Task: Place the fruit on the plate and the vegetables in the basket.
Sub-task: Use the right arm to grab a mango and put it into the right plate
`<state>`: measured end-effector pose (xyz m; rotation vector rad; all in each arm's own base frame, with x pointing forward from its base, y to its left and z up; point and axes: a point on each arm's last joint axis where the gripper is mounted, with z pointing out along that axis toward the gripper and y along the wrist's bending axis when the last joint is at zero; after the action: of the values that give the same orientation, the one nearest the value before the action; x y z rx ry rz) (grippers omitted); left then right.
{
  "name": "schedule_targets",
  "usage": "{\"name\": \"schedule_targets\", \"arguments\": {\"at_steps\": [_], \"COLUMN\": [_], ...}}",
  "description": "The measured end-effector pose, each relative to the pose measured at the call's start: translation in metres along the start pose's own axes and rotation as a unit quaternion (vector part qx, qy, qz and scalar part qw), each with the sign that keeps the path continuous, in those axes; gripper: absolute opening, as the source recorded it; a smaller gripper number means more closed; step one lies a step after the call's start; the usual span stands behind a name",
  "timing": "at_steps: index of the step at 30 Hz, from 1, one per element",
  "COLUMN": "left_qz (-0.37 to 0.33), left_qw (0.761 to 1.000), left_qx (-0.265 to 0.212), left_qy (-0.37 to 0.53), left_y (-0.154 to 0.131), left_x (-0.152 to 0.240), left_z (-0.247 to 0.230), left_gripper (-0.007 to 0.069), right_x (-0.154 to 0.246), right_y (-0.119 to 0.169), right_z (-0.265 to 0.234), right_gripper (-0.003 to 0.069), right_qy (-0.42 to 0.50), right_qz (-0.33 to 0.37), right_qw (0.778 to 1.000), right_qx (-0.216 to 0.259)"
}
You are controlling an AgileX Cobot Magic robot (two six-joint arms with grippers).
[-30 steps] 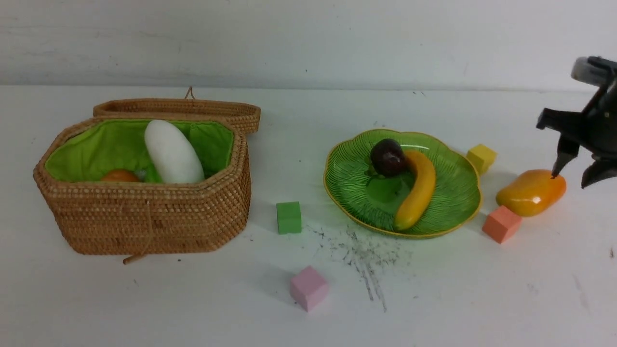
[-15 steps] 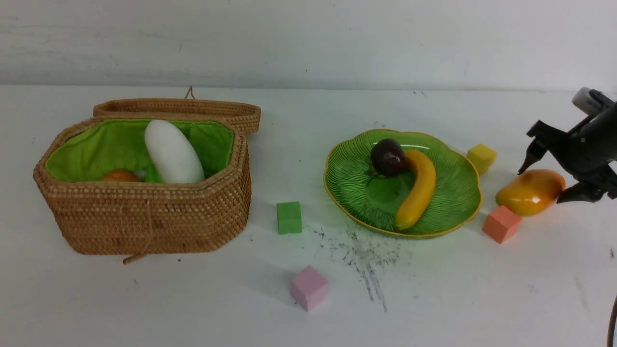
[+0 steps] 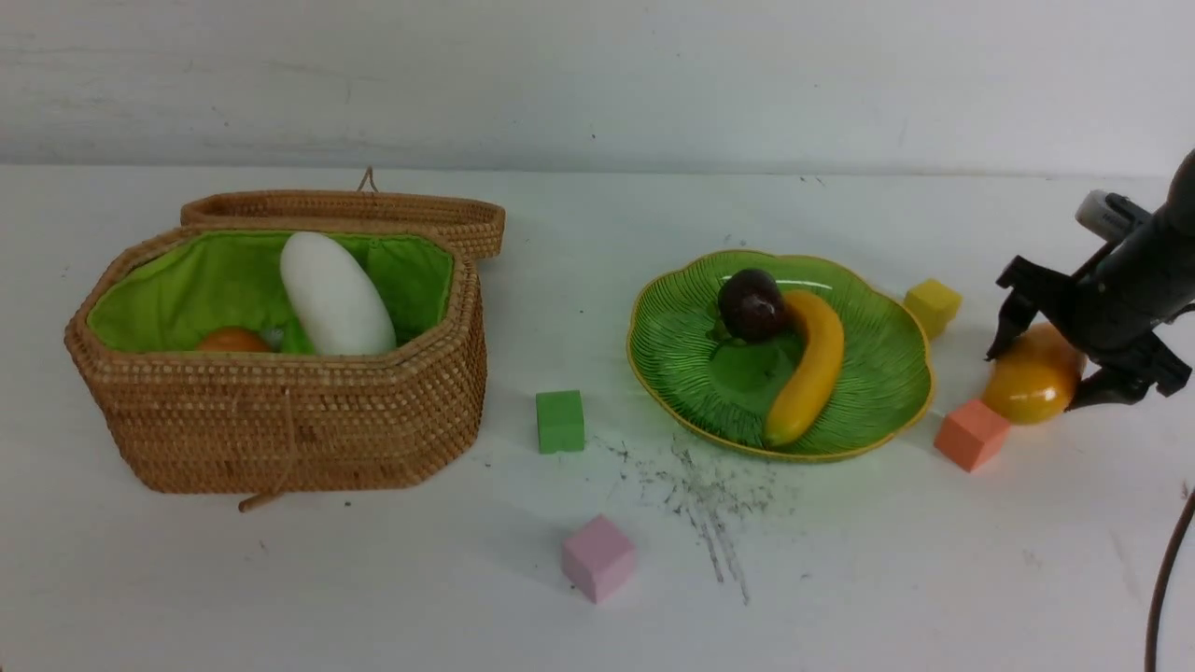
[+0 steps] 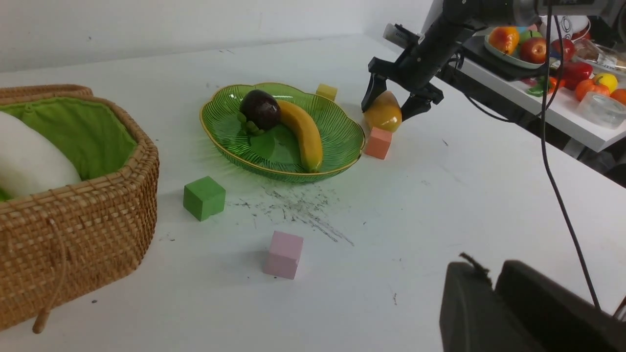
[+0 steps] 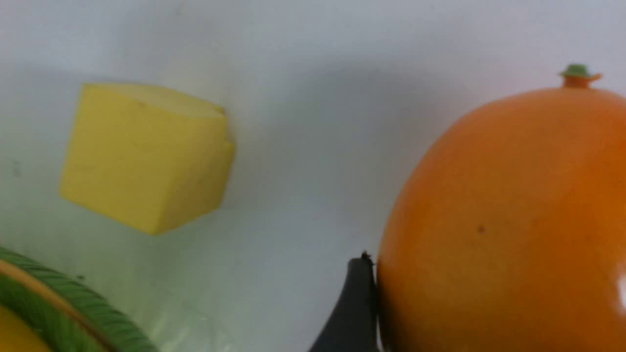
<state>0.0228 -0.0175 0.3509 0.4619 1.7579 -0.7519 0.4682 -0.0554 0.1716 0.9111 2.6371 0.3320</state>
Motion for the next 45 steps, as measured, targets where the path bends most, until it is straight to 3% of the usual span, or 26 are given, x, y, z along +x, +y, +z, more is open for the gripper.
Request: {"name": "schedule_targets", "arguments": {"at_steps": [7, 13, 18, 21, 25, 30, 33, 37, 42, 45], "left_qz": [-0.001, -0.001, 0.0, 0.005, 0.017, 0.027, 0.035, 0.042, 0.042, 0.042], "left_qw": [1.0, 1.0, 1.0, 1.0, 1.0, 0.998, 0.996, 0.996, 0.996, 0.997], "left_qx": [0.001, 0.001, 0.0, -0.004, -0.006, 0.0, -0.001, -0.005, -0.008, -0.011], "left_qy": [0.0, 0.0, 0.0, -0.003, -0.025, -0.061, -0.076, -0.08, -0.072, -0.066], "left_y": [0.0, 0.0, 0.0, 0.001, 0.001, 0.0, 0.0, 0.0, 0.001, 0.001], "left_x": [0.0, 0.0, 0.0, 0.0, -0.005, -0.011, -0.014, -0.015, -0.013, -0.012], "left_z": [0.0, 0.0, 0.0, 0.0, 0.0, -0.001, -0.001, -0.001, -0.001, -0.001], "left_gripper": [0.0078, 0.0078, 0.0078, 0.0078, 0.0078, 0.0078, 0.0078, 0.0078, 0.0078, 0.0078], "right_x": [0.001, 0.001, 0.005, 0.007, 0.049, 0.113, 0.131, 0.137, 0.136, 0.137], "right_y": [0.001, 0.002, 0.011, 0.038, 0.11, 0.175, 0.192, 0.196, 0.194, 0.191], "right_z": [0.005, 0.003, -0.027, -0.072, -0.121, -0.099, -0.069, -0.039, -0.029, -0.035], "right_gripper": [0.057, 0.0568, 0.0568, 0.0568, 0.0568, 0.0568, 0.0568, 0.0573, 0.0662, 0.0678], "right_qy": [0.001, 0.005, 0.02, -0.027, -0.084, -0.083, -0.088, -0.089, -0.085, -0.075], "right_qz": [-0.028, -0.095, -0.148, -0.178, -0.263, -0.375, -0.401, -0.398, -0.403, -0.409], "right_qw": [1.0, 0.995, 0.989, 0.983, 0.954, 0.907, 0.894, 0.895, 0.896, 0.896], "right_qx": [0.004, 0.001, 0.002, -0.028, -0.121, -0.174, -0.182, -0.179, -0.165, -0.153]}}
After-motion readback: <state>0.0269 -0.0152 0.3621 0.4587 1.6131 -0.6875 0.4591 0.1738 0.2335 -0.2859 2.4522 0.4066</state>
